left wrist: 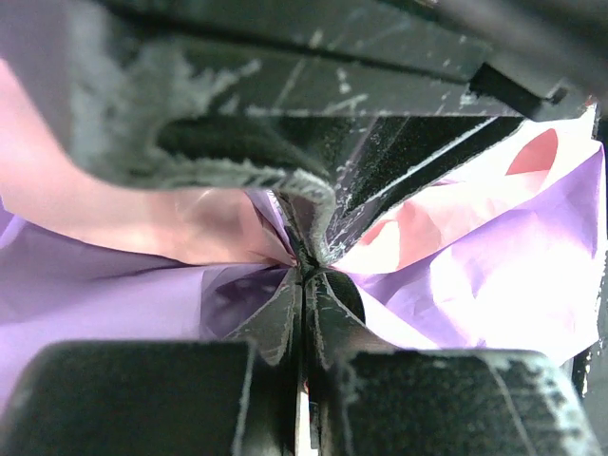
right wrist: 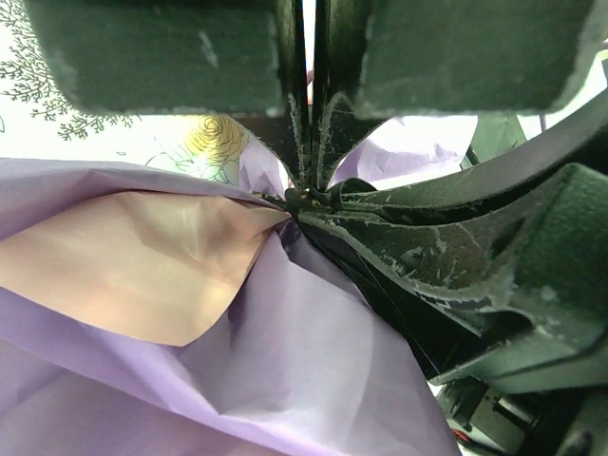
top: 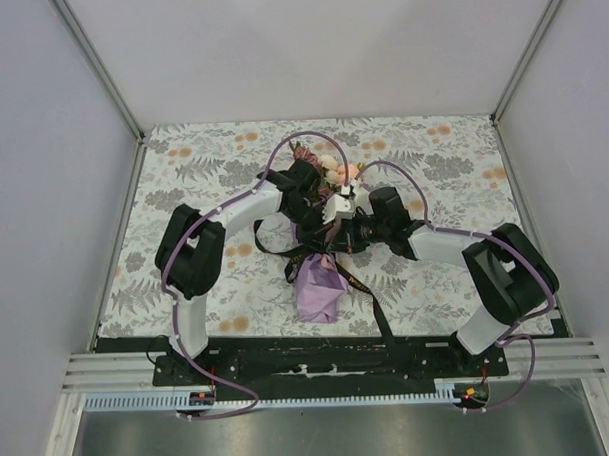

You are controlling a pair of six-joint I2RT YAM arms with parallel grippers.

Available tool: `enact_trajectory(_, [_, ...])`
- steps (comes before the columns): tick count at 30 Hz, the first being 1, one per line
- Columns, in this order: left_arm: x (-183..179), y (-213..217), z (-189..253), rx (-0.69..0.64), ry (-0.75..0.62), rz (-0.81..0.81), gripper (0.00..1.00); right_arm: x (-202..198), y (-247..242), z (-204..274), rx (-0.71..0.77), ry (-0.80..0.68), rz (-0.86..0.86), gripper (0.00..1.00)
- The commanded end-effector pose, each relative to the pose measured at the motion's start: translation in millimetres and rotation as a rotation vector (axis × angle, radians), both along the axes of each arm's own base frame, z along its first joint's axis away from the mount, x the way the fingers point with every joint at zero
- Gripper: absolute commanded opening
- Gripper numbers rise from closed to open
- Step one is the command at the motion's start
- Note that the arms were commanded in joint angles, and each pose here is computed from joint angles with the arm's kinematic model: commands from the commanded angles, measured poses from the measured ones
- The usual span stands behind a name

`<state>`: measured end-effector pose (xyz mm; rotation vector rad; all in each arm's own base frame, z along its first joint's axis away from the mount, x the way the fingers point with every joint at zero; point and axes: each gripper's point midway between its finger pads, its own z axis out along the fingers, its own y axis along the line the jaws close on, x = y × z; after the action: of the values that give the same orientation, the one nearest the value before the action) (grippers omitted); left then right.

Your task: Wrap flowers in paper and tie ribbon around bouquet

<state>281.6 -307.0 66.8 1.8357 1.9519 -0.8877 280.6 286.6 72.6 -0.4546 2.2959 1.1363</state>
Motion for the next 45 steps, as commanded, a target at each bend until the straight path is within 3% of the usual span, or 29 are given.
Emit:
enact_trajectory(1, [11, -5, 24, -0.078, -0.055, -0.006, 0.02, -5, 1, 8, 0.009, -0.051, 0.040, 0.06])
enact_trajectory(3, [11, -3, 25, -0.080, -0.063, -0.008, 0.02, -5, 0, 9, 0.003, -0.050, 0.044, 0.22])
enact_trajectory(6, [8, -2, 32, -0.101, -0.094, -0.038, 0.02, -10, -6, 26, 0.016, -0.095, 0.099, 0.36])
enact_trajectory(10, [4, -1, 34, -0.120, -0.106, -0.069, 0.02, -4, -12, 43, 0.051, -0.143, 0.126, 0.43])
enact_trajectory(23, [-2, 3, 30, -0.126, -0.143, -0.129, 0.03, 20, 5, 36, 0.065, -0.153, 0.184, 0.42])
enact_trajectory(29, [-2, 6, 24, -0.111, -0.147, -0.125, 0.11, 12, 10, 25, 0.078, -0.102, 0.227, 0.16])
enact_trajectory(31, [-3, 8, 20, -0.097, -0.139, -0.118, 0.17, 6, 9, 21, 0.066, -0.097, 0.238, 0.13])
enact_trajectory(38, [1, 9, 15, -0.081, -0.139, -0.107, 0.34, -11, 2, 17, 0.039, -0.112, 0.275, 0.16])
enact_trajectory(45, [2, 8, 12, -0.081, -0.139, -0.114, 0.38, -19, -2, 12, 0.016, -0.124, 0.301, 0.20])
